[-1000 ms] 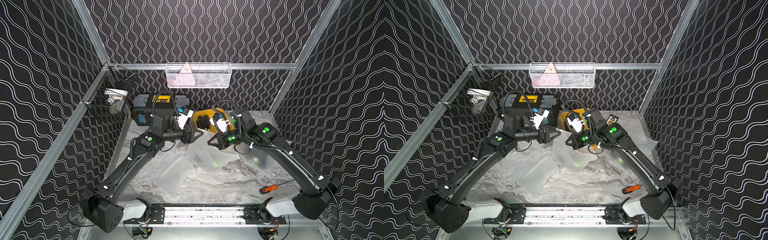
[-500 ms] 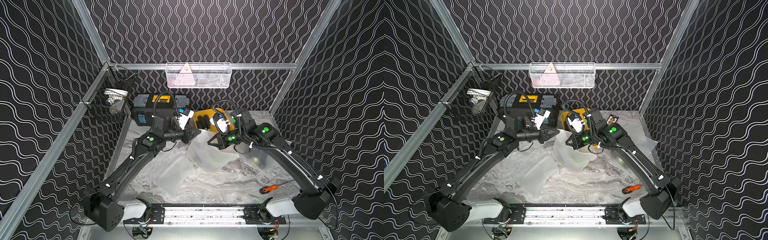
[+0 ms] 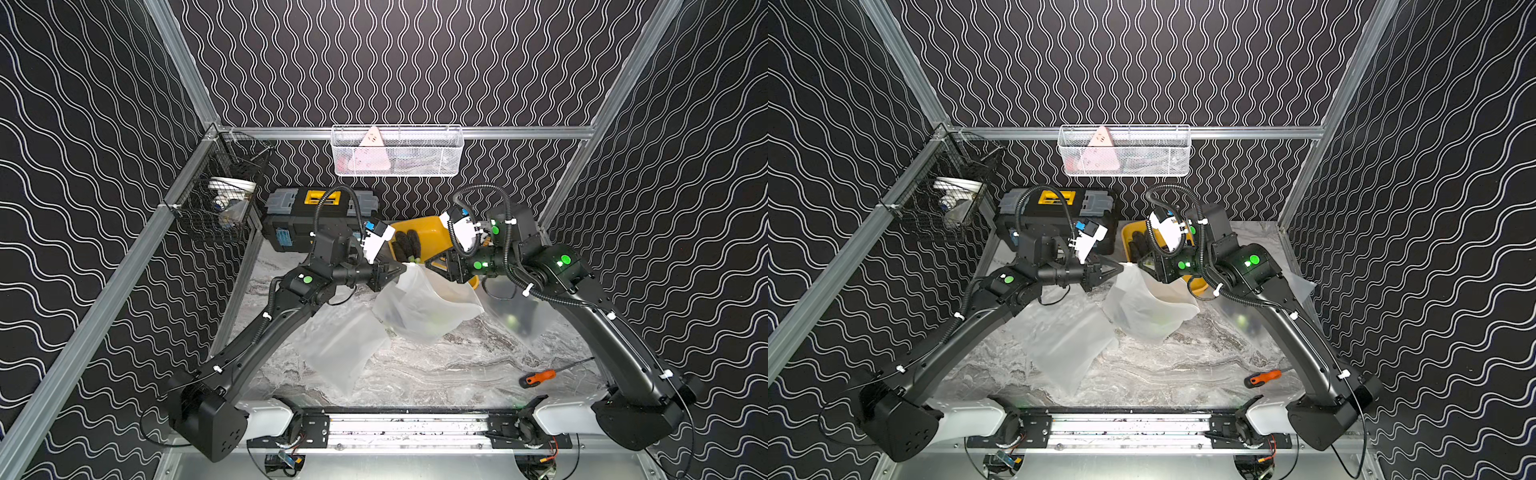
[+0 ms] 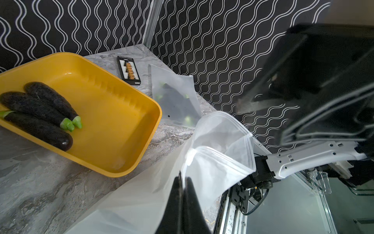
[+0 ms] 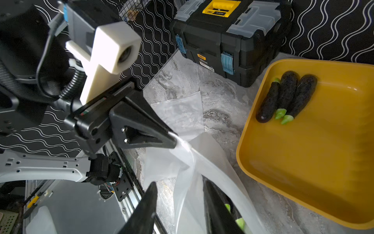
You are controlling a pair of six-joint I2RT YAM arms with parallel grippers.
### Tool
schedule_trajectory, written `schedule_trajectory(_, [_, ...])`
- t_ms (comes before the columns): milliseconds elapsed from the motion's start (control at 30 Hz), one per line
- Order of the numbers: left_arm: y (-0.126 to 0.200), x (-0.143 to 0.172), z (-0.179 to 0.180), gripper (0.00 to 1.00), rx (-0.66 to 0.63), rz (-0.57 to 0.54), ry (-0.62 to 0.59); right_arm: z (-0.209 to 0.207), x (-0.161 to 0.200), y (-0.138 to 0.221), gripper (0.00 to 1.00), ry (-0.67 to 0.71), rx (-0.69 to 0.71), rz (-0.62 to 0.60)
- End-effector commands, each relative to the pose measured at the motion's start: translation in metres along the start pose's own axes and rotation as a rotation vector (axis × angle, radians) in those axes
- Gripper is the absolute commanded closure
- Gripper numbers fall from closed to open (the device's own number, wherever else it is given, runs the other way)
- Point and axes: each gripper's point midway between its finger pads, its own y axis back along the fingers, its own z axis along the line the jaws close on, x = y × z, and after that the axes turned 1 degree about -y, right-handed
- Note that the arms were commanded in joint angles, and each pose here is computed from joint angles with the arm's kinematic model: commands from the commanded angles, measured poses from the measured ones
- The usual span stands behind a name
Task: Place the eggplant in a zip-top bag and seal the zipper
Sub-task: Zip the zipper on the zipper food storage bag.
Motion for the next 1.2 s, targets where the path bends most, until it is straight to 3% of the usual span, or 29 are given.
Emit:
schedule_trajectory(0, [-0.001, 0.0, -0.01, 1.0, 0.024, 0.005, -0.055, 0.004, -0.006, -0.011, 0.59, 0.083, -0.045, -0.016])
schedule_trajectory(367, [-0.001, 0.002, -0.015, 1.0, 0.04, 0.011, -0.067, 0.012, 0.003, -0.032, 0.58, 0.16, -0.145, 0.027])
schedule_trajectory(600, [0.0, 0.0, -0.016, 1.0, 0.045, 0.001, -0.073, 0.016, 0.017, -0.037, 0.64, 0.183, -0.192, 0.062])
schedule_trajectory(933, [0.001, -0.001, -0.018, 1.0, 0.05, -0.006, -0.072, 0.013, 0.023, -0.04, 0.87, 0.188, -0.185, 0.067])
schedule_trajectory(1167, [0.006, -0.006, -0.001, 1.0, -0.066, -0.034, -0.064, 0.008, 0.025, -0.04, 0.89, 0.172, -0.162, 0.065])
